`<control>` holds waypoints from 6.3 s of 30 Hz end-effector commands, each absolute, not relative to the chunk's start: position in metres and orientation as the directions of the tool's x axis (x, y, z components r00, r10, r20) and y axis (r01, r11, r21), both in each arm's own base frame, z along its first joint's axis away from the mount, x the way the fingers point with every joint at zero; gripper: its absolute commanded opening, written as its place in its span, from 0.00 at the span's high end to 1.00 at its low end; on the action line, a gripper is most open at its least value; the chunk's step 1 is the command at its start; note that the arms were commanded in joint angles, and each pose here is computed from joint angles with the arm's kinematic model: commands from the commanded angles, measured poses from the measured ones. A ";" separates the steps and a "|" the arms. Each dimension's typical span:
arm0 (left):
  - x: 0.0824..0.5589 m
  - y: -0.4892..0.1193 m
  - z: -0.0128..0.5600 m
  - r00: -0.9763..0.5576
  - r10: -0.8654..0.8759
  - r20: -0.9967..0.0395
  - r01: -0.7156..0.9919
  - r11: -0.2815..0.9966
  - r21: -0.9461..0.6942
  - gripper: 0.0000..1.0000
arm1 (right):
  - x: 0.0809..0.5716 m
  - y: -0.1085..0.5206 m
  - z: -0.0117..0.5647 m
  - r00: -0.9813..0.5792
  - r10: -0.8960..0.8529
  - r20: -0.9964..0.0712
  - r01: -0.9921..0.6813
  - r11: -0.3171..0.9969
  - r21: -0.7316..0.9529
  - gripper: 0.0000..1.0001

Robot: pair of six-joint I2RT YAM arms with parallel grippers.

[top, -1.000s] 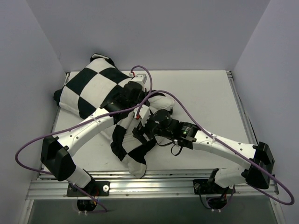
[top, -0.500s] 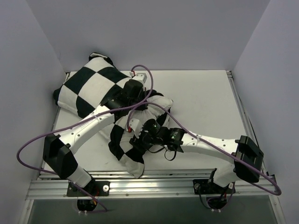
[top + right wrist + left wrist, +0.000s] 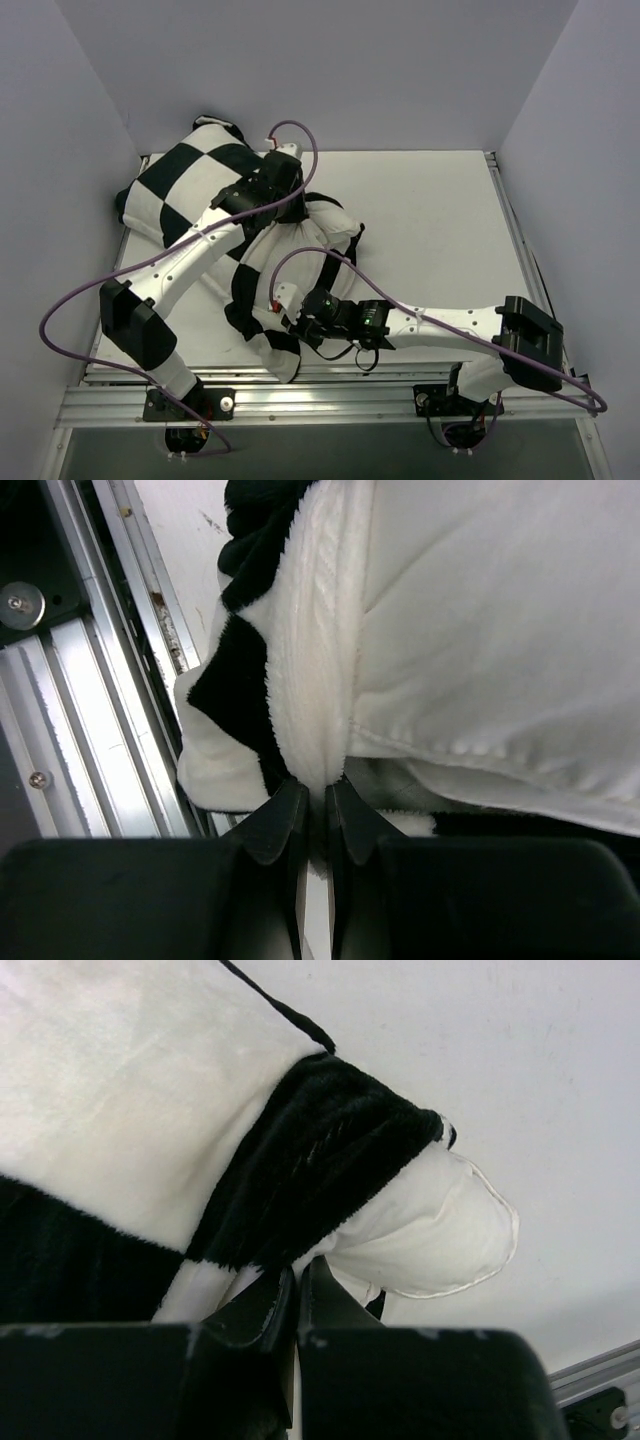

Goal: Remove the pillowcase from the pillow

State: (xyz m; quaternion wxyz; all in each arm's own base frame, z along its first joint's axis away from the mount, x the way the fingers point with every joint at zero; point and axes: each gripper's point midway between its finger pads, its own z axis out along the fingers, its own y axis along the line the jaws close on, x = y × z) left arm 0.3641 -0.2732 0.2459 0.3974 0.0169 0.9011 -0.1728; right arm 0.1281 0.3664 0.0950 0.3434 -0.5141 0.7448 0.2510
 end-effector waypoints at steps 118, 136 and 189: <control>0.325 -0.184 0.501 -0.026 -0.684 -0.729 0.236 0.705 -0.669 0.98 | 0.203 0.218 0.015 -0.873 -0.094 -0.479 -0.326 0.843 0.429 1.00; 0.234 -0.262 0.381 -0.562 -0.386 -0.732 0.480 0.568 -0.668 0.98 | 0.304 0.251 0.140 -0.614 0.190 -0.766 -0.372 0.786 0.493 0.80; 0.281 -0.208 0.235 -0.545 -0.268 -0.795 0.246 0.855 -0.457 0.13 | 0.254 0.276 0.148 -0.673 0.279 -0.684 -0.254 0.782 0.569 0.00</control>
